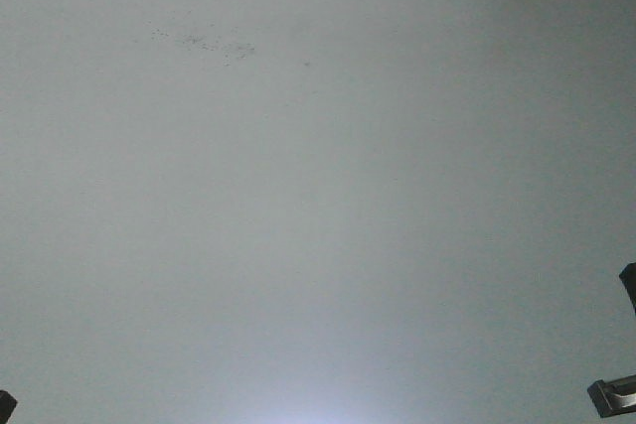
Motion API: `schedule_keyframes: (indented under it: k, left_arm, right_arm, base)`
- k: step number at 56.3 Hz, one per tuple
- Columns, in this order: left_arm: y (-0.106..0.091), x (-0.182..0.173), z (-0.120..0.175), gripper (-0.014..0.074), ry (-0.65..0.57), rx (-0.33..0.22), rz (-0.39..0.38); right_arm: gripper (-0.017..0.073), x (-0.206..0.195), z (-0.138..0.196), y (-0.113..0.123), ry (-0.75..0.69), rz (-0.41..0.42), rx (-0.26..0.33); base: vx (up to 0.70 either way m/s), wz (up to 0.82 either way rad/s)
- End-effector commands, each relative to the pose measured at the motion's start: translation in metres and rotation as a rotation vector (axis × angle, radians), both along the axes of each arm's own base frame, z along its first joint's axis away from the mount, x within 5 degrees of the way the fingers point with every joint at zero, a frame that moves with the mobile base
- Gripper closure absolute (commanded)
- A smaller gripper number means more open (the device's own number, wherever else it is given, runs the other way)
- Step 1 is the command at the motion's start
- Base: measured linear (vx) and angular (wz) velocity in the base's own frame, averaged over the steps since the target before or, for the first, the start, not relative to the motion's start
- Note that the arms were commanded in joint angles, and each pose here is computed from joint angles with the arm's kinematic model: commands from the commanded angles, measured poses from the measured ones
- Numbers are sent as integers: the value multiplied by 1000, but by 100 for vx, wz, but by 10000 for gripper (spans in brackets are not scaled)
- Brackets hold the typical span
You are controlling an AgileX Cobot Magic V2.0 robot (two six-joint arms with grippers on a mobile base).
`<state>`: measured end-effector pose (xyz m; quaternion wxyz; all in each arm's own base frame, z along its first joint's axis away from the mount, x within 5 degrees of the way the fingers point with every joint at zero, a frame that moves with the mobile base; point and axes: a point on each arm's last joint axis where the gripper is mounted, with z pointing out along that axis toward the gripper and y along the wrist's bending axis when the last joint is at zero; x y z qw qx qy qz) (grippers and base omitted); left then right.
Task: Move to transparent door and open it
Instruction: 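Drive the base forward across the grey floor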
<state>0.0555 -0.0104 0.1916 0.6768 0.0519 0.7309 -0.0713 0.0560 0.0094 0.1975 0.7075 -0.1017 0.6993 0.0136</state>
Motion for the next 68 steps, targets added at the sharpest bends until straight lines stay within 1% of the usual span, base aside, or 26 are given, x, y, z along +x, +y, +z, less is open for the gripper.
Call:
schedule_keyframes:
  k: [1, 46, 68]
  left_arm:
    - [1, -2, 16, 591, -118, -30, 11]
    - [1, -2, 16, 591, -118, -30, 11]
    - [1, -2, 16, 591, -118, -30, 11]
  right_arm:
    - [565, -1, 7, -1, -92, -7, -3]
    - [565, -1, 7, -1, -92, -7, -3]
    - [565, -1, 7, -1, -92, -7, -3]
  base:
    - [0, 0]
    - [0, 2]
    - [8, 4]
